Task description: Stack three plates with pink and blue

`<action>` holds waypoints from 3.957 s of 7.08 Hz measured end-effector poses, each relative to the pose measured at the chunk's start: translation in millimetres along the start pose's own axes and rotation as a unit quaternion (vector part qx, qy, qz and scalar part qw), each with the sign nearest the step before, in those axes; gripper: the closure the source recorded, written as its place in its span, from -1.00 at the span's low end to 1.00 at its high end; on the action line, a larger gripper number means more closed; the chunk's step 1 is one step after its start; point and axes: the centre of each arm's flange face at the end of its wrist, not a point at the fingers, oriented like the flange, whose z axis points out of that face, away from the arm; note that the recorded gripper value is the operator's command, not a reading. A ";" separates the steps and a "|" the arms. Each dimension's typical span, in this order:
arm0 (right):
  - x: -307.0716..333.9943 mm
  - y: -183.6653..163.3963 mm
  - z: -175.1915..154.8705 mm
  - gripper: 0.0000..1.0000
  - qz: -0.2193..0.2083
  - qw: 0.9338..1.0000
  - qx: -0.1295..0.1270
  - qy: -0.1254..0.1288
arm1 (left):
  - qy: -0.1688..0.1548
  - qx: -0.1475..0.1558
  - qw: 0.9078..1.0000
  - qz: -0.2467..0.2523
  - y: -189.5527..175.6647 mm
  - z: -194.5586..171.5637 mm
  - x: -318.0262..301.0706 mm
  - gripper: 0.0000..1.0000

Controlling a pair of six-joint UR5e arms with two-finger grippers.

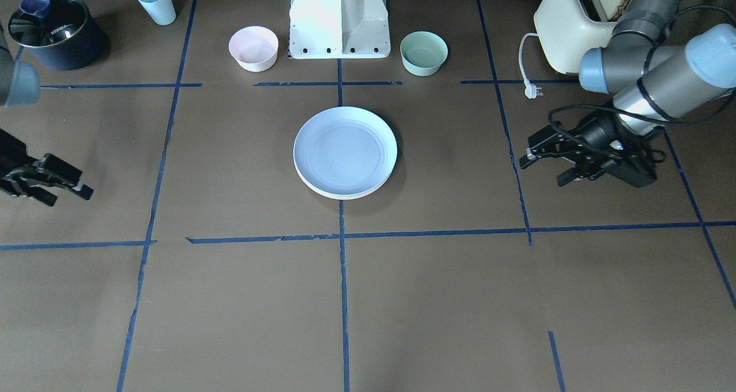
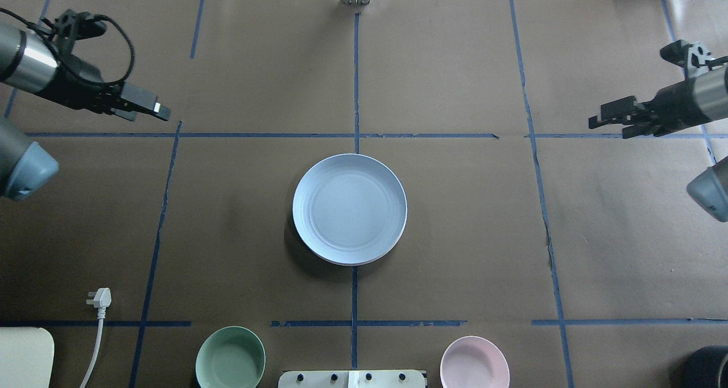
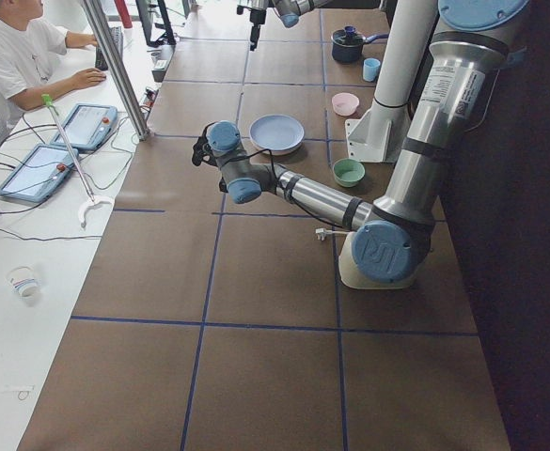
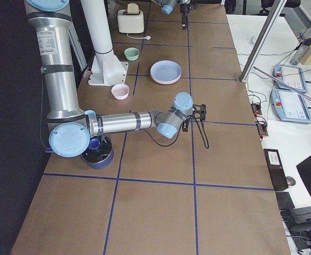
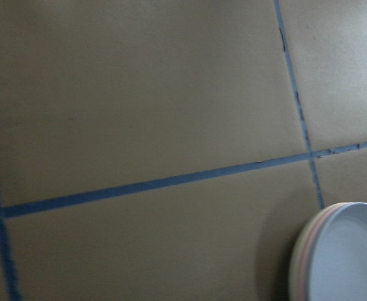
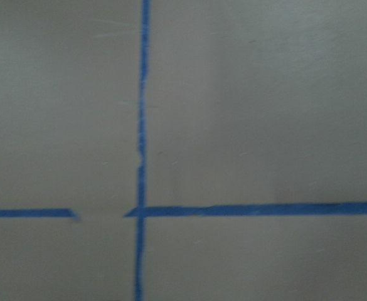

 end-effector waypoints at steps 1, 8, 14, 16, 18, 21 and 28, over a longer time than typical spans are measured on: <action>46.9 -14.7 -25.6 -1.00 -0.022 0.999 -0.004 0.032 | -0.031 -0.001 0.999 0.032 7.0 -24.2 -48.3 -0.99; 181.0 -38.4 -179.0 -1.00 -0.121 0.978 -0.081 0.149 | -0.194 -0.098 0.976 0.019 32.3 -213.1 -245.4 -1.00; 193.7 -24.4 -177.1 -1.00 -0.105 0.980 -0.091 0.144 | -0.158 -0.145 0.976 -0.025 107.4 -215.3 -238.3 -1.00; 196.4 -22.9 -175.9 -1.00 -0.103 0.980 -0.093 0.144 | -0.156 -0.150 0.975 -0.046 113.9 -207.9 -247.4 -1.00; 198.1 -20.4 -175.0 -1.00 -0.103 0.980 -0.093 0.143 | -0.158 -0.153 0.974 -0.060 109.8 -190.3 -256.0 -1.00; 196.0 -19.9 -171.2 -1.00 -0.104 0.980 -0.096 0.142 | -0.164 -0.126 0.978 -0.034 108.4 -174.8 -275.0 -1.00; 187.4 -19.4 -164.3 -1.00 -0.109 0.983 -0.098 0.109 | -0.167 -0.117 0.979 -0.016 99.5 -170.5 -280.3 -1.00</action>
